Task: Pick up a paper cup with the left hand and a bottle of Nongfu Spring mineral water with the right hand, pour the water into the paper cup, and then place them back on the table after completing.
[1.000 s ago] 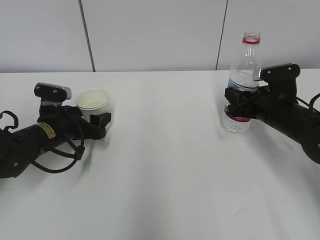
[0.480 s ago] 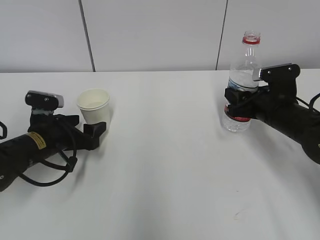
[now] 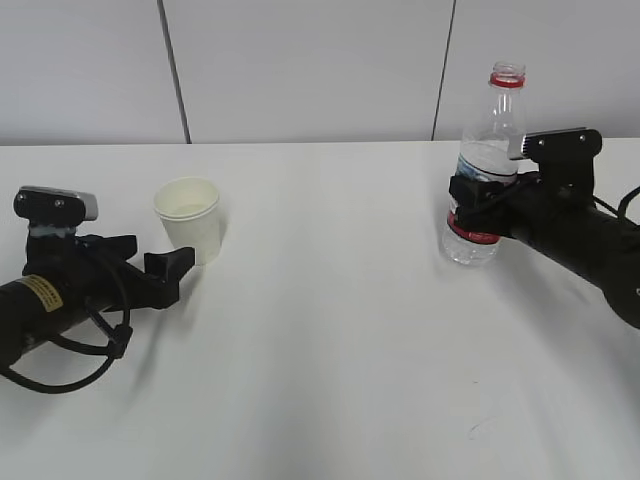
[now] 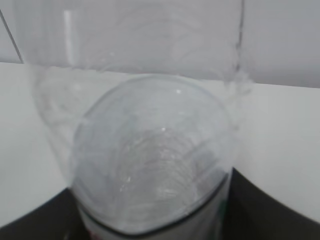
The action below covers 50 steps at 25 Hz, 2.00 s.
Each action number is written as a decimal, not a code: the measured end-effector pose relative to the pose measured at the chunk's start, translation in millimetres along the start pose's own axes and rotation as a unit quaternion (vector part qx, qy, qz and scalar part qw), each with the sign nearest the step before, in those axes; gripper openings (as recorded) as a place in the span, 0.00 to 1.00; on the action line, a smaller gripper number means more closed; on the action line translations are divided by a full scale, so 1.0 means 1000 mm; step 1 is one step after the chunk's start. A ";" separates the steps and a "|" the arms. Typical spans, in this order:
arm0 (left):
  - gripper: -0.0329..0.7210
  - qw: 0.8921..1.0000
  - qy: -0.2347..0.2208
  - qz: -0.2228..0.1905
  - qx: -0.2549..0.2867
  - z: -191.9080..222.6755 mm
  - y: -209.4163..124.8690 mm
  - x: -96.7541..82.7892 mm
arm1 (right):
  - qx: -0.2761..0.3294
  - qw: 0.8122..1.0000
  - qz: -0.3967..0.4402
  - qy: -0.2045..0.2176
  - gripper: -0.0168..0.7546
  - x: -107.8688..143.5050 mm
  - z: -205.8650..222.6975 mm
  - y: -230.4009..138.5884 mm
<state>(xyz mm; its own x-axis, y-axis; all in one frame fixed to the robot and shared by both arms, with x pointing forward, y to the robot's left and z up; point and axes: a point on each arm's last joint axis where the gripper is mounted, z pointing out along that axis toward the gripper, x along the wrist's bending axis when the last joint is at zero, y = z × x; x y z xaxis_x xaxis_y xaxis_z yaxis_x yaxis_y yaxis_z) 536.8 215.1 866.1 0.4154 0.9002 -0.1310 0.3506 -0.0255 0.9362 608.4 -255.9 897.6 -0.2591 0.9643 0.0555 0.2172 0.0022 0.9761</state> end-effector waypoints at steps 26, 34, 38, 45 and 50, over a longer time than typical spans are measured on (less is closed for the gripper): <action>0.76 1.000 -0.002 -0.002 -0.011 -0.002 0.001 -0.001 | -0.026 0.999 0.010 0.016 0.65 0.003 0.000 -0.020; 0.76 1.000 -0.002 -0.002 -0.012 -0.002 0.001 -0.001 | -0.029 0.999 0.010 0.018 0.82 0.003 -0.001 -0.020; 0.76 1.000 -0.002 -0.002 -0.012 -0.002 0.001 -0.001 | -0.022 1.000 0.013 0.018 0.82 0.004 -0.007 -0.025; 0.76 1.000 -0.002 -0.002 -0.012 -0.002 0.001 -0.001 | -0.012 1.000 0.014 0.016 0.82 0.007 -0.023 -0.026; 0.76 1.000 -0.002 -0.002 -0.012 -0.002 0.001 -0.001 | -0.009 1.000 0.012 0.014 0.81 0.008 -0.029 -0.025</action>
<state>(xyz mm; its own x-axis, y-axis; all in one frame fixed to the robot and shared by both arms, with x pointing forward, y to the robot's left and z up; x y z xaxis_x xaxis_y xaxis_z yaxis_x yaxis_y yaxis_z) 535.2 215.2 867.5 0.4179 0.8983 -0.1353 0.3324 -0.0126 0.9431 573.6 -255.8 879.4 -0.2798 0.9563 0.0851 0.2070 -0.0264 0.9780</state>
